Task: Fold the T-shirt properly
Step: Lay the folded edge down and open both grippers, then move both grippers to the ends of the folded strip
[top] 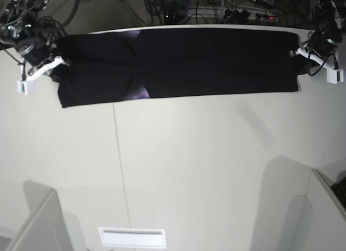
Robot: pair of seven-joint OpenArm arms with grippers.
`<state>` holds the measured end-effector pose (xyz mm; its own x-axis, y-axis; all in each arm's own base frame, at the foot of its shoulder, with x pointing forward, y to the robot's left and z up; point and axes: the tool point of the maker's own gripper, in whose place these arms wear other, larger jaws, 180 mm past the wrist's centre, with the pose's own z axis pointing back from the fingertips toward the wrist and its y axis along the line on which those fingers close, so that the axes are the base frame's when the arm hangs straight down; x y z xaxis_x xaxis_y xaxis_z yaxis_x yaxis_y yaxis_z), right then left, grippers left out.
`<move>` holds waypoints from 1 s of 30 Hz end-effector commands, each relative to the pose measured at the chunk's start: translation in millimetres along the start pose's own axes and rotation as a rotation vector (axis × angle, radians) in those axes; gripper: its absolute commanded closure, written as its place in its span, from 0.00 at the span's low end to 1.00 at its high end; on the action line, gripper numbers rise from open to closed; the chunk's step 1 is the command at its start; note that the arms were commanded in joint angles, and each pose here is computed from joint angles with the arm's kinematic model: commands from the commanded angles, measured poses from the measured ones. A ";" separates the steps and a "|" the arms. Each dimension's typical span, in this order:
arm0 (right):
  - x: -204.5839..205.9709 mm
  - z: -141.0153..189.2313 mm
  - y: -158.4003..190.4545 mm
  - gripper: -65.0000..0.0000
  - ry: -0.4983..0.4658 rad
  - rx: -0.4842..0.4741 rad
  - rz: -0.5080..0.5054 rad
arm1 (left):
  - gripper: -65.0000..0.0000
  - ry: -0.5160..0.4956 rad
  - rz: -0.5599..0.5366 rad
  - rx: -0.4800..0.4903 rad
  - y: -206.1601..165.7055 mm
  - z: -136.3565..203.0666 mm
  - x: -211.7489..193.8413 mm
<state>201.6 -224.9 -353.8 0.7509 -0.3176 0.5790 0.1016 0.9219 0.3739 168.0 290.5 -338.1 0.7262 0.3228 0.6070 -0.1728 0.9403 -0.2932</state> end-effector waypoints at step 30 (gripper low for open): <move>-43.0 -81.4 -31.4 1.00 0.213 -0.155 0.016 | 1.00 0.169 -0.007 0.163 38.8 -62.5 -44.9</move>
<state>229.0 -216.4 -442.9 0.8473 -0.2808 0.4508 0.1649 0.9459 0.2794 171.1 301.3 -423.9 0.8198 0.3179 0.4763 -0.2628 0.9478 -0.1803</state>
